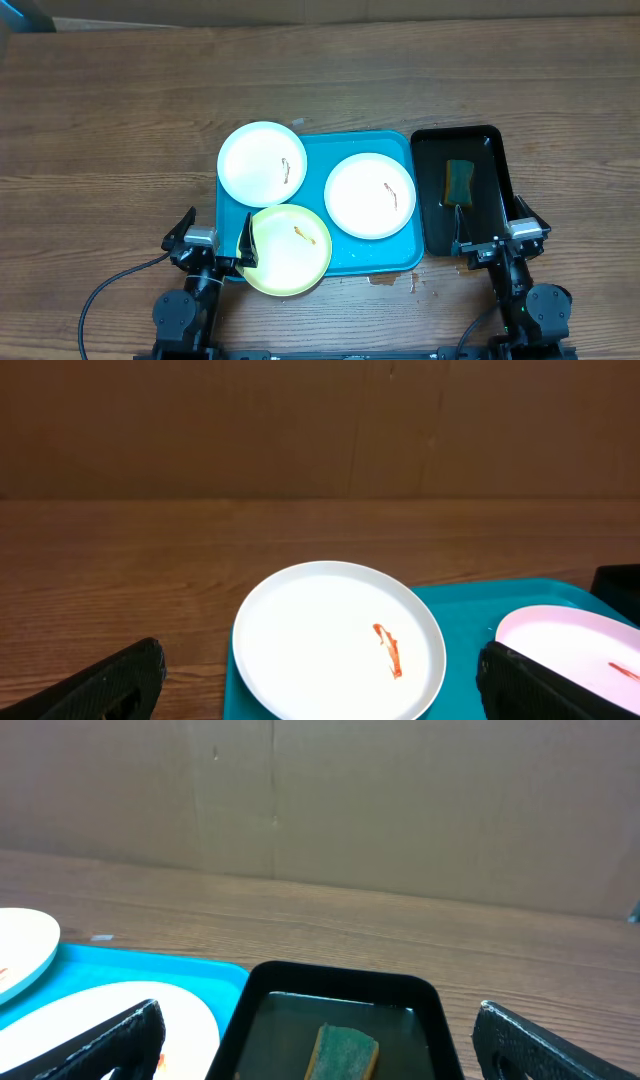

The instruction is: Clean dirty plates on tray and stack at the side

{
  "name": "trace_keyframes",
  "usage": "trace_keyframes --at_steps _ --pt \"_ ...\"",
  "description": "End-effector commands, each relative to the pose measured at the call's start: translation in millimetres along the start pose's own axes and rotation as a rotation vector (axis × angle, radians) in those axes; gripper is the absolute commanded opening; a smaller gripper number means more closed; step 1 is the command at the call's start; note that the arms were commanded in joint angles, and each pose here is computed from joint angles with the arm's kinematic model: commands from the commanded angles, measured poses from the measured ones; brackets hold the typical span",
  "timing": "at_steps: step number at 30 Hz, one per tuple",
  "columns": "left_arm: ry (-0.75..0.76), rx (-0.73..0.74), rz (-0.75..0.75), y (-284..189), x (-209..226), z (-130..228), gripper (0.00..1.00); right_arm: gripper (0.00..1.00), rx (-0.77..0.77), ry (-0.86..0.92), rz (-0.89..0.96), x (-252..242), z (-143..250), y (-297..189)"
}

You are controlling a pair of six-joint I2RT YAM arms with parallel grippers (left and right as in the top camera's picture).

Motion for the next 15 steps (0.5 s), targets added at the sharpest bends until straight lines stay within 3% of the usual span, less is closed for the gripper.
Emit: trace_keyframes --at_steps 1,15 --pt "0.023 -0.005 0.007 -0.3 -0.4 0.2 1.0 1.0 -0.006 -0.007 0.001 -0.2 1.6 0.0" --pt "0.018 -0.026 0.012 -0.4 -1.0 -3.5 1.0 1.0 -0.006 -0.007 0.001 -0.2 1.6 0.0"
Point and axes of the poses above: each gripper's point midway between its finger pads, its own y axis out along the fingers, its own x axis along the line the jaws close on, z = x × y, the point moved 7 cm from there along -y, back along the fingers, and after that the axes turned 1 degree about y, right-handed, at the moved point
